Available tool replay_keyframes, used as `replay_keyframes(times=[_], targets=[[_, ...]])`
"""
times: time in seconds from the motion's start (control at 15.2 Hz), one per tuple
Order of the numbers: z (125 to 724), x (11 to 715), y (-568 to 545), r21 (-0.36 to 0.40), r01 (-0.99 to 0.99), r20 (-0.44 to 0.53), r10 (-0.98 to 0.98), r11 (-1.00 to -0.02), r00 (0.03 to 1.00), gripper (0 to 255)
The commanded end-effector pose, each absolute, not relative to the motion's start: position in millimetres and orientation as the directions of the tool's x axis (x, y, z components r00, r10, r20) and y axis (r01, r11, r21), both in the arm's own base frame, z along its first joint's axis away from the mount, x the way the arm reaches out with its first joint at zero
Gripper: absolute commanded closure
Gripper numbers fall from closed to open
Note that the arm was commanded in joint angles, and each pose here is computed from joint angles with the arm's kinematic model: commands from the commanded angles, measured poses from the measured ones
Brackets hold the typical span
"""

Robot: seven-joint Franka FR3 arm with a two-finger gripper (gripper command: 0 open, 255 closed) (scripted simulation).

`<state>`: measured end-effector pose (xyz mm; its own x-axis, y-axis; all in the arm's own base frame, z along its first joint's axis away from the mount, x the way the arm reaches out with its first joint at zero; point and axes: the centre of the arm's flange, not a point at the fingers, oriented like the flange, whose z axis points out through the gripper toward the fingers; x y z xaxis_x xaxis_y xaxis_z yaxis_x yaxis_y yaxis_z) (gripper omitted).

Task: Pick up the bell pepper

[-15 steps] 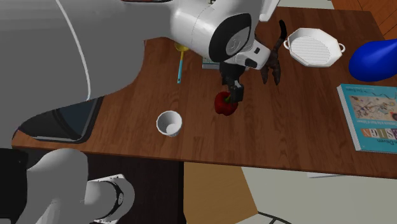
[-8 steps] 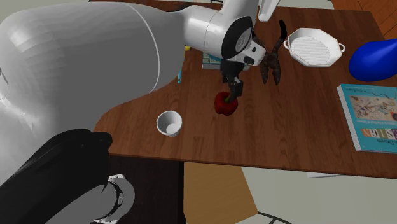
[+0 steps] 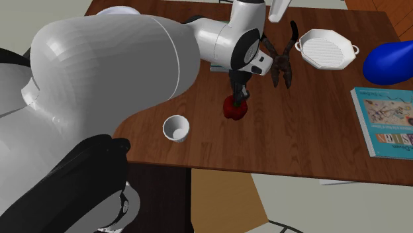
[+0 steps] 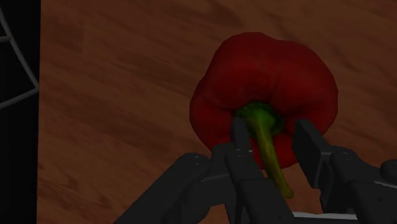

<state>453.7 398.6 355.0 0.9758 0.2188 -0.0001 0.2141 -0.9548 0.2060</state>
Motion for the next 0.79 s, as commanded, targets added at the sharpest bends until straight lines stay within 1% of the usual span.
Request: replay_keyframes(times=[0.0, 0.46, 0.73], targets=[[354.7, 453.6, 398.5, 0.206, 0.214, 0.000, 0.219, -0.955, 0.976, 255], [354.5, 454.2, 398.9, 0.206, 0.214, 0.000, 0.219, -0.955, 0.976, 255], [375.6, 454.2, 398.9, 0.206, 0.214, 0.000, 0.219, -0.955, 0.976, 255]])
